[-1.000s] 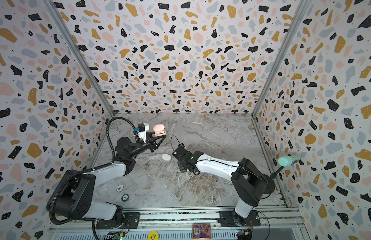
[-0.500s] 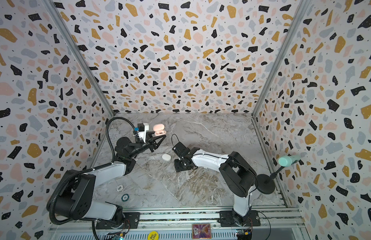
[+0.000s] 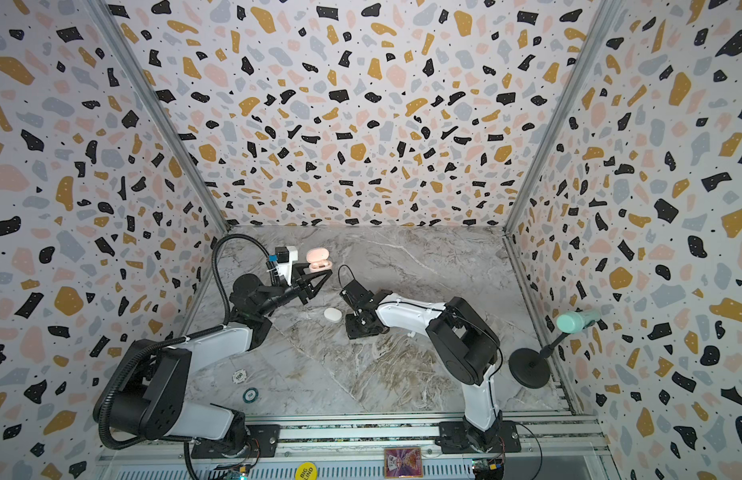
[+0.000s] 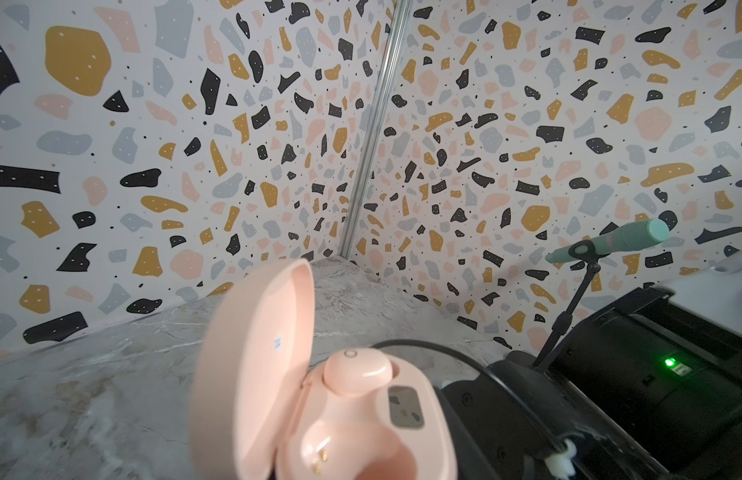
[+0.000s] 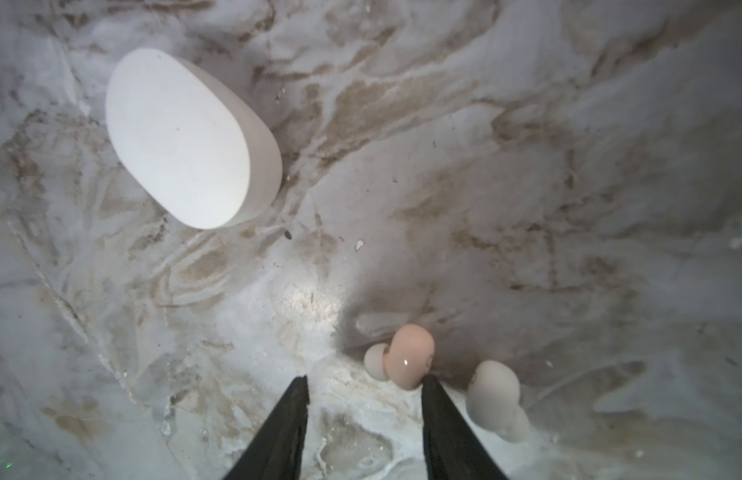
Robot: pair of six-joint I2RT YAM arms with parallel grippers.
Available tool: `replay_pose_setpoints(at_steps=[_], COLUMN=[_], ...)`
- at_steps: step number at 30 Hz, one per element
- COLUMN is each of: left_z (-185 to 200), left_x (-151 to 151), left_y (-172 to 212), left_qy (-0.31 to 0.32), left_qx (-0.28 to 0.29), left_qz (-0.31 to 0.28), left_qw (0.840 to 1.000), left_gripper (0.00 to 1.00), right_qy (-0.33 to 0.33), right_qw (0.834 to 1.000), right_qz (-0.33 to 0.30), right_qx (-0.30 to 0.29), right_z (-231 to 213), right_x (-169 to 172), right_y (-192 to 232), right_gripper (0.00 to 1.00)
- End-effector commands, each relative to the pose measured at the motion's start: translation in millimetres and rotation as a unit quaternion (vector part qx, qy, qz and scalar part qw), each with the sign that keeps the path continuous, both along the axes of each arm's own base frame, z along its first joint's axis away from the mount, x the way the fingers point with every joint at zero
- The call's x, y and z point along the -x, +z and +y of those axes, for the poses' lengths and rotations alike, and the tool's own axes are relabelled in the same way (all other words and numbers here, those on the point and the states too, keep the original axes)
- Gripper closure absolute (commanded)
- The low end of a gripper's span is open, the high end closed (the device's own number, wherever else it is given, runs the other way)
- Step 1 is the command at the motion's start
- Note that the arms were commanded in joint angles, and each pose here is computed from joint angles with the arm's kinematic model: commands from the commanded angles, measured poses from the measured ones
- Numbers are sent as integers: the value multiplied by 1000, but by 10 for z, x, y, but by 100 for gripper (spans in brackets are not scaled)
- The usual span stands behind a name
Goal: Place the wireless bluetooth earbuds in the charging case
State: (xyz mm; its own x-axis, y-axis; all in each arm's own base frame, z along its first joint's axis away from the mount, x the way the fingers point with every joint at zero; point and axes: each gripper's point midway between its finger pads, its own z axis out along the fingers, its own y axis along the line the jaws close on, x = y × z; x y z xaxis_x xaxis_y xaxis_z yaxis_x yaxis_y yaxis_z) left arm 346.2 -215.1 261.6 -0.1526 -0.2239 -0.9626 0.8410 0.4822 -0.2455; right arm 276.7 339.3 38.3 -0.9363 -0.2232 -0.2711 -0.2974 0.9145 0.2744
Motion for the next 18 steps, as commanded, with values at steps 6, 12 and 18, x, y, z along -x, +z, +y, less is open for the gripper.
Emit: replay_pose_setpoints(at_steps=[6, 12, 18], left_z=[6, 8, 9], left_x=[28, 37, 40], left_y=[177, 191, 189], left_qy=[-5, -5, -5], left_qx=[9, 11, 11], left_qz=[-37, -38, -38], left_qw=[999, 999, 999], left_gripper=[57, 57, 57], right_qy=[1, 15, 31], right_qw=[1000, 1000, 999], right_qz=[-16, -7, -10], right_qx=[16, 16, -8], right_z=[-22, 28, 132], right_x=[-108, -100, -86], right_y=[64, -30, 38], right_gripper=[53, 53, 53])
